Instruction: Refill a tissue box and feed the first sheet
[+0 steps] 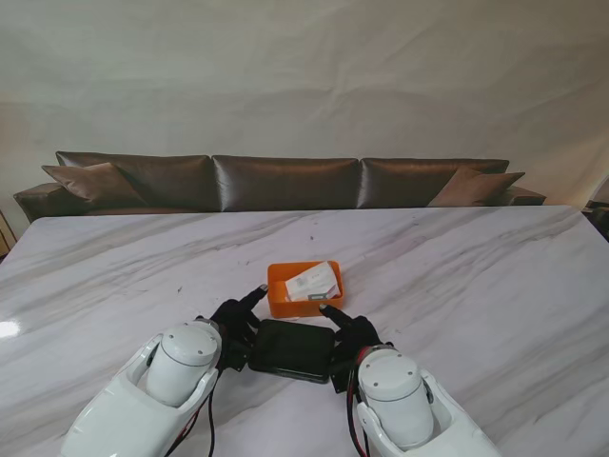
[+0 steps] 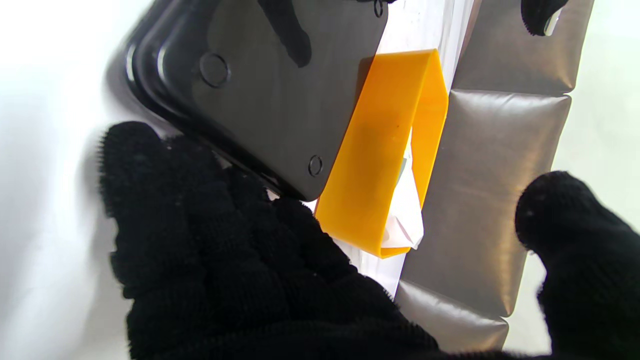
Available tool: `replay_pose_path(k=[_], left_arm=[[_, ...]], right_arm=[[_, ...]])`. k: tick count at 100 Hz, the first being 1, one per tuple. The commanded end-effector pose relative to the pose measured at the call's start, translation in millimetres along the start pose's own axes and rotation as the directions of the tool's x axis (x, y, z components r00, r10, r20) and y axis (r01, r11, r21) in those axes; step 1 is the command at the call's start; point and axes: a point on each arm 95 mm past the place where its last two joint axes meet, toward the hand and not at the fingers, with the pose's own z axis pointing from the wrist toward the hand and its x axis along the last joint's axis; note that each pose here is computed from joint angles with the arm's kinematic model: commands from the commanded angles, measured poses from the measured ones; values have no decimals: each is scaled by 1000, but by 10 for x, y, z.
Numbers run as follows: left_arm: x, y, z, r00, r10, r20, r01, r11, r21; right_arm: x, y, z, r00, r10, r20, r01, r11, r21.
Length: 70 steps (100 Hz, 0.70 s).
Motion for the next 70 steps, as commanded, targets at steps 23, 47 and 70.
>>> replay_pose_path(k=[23, 47, 70], left_arm=[[220, 169, -90, 998, -20, -64, 16, 998, -56], [253, 126, -114, 997, -10, -77, 7, 999, -42], [342, 101, -144, 995, 3, -99, -7, 999, -39]], right_arm=[[178, -151, -47, 999, 24, -39, -22, 998, 62], [231, -146, -58, 999, 19, -48, -15, 998, 63], [309, -132, -97, 998, 5, -65, -1, 998, 57]])
